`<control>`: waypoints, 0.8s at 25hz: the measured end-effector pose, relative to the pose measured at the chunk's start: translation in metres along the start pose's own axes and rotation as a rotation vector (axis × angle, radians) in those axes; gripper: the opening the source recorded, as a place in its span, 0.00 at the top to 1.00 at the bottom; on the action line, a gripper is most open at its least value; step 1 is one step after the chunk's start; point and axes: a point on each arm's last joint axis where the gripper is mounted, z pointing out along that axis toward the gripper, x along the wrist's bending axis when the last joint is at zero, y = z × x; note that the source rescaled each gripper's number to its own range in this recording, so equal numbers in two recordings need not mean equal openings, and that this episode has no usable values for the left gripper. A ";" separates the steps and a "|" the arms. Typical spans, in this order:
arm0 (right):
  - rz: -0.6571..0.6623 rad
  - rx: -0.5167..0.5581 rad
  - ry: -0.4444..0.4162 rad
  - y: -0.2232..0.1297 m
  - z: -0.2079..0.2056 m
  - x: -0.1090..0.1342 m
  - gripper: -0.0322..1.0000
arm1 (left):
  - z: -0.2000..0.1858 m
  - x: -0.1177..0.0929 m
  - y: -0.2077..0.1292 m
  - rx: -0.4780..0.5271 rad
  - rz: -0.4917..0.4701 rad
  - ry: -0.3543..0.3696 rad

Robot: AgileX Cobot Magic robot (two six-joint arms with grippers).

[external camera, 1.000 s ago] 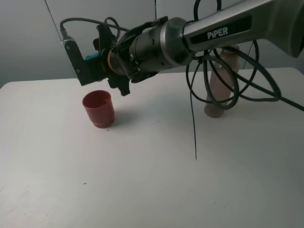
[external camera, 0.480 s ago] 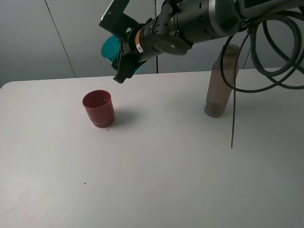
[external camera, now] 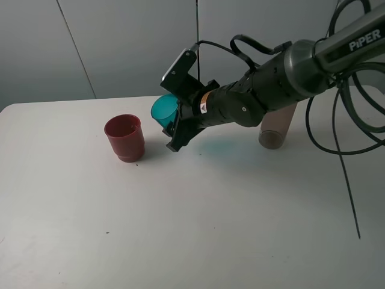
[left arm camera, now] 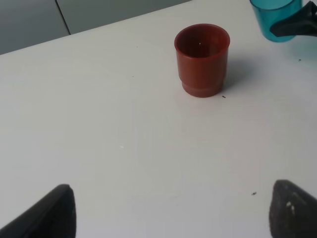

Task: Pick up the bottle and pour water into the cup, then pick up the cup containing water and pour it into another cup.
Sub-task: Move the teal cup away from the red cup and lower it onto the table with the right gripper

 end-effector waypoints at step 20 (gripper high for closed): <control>0.427 -0.106 -0.178 -0.042 0.001 -0.016 0.82 | 0.000 0.000 0.000 0.000 0.000 0.000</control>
